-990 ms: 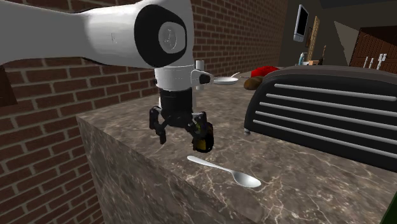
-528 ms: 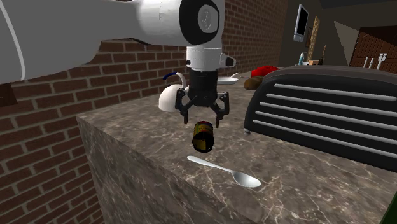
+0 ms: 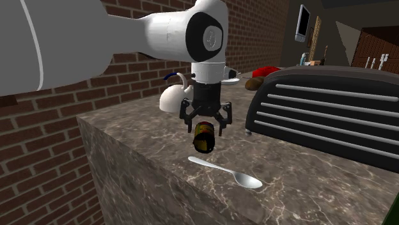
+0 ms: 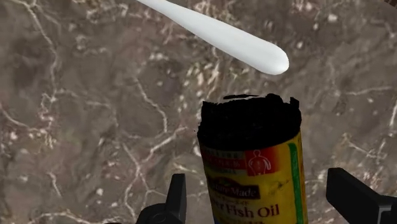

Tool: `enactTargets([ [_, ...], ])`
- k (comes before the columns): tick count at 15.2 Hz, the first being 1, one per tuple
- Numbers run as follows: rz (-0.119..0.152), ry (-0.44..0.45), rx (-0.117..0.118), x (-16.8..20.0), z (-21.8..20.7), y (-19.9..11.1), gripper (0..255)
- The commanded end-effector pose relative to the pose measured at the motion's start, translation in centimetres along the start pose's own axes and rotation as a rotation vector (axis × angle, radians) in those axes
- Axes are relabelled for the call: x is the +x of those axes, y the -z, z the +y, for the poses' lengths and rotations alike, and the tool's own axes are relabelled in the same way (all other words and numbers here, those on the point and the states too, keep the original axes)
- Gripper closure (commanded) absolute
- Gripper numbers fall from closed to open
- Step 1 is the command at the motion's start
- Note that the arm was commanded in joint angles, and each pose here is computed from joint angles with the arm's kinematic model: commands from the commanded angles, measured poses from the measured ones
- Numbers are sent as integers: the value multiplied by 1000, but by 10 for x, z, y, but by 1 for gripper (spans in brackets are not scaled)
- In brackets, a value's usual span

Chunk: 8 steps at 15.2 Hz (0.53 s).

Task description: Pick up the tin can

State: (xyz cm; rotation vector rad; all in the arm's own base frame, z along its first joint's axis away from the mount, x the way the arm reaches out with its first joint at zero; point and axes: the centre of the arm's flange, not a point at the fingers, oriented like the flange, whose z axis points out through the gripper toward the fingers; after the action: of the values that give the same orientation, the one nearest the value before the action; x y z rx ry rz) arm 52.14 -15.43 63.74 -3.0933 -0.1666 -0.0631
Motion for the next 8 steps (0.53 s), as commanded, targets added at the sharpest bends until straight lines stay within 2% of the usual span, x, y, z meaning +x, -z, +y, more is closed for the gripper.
enactTargets([
  [1,0,0,0,-1,0,-4,0],
  [2,0,0,0,0,0,-4,0],
  [3,0,0,0,-1,0,-4,255],
  [8,0,0,0,-1,0,-4,255],
])
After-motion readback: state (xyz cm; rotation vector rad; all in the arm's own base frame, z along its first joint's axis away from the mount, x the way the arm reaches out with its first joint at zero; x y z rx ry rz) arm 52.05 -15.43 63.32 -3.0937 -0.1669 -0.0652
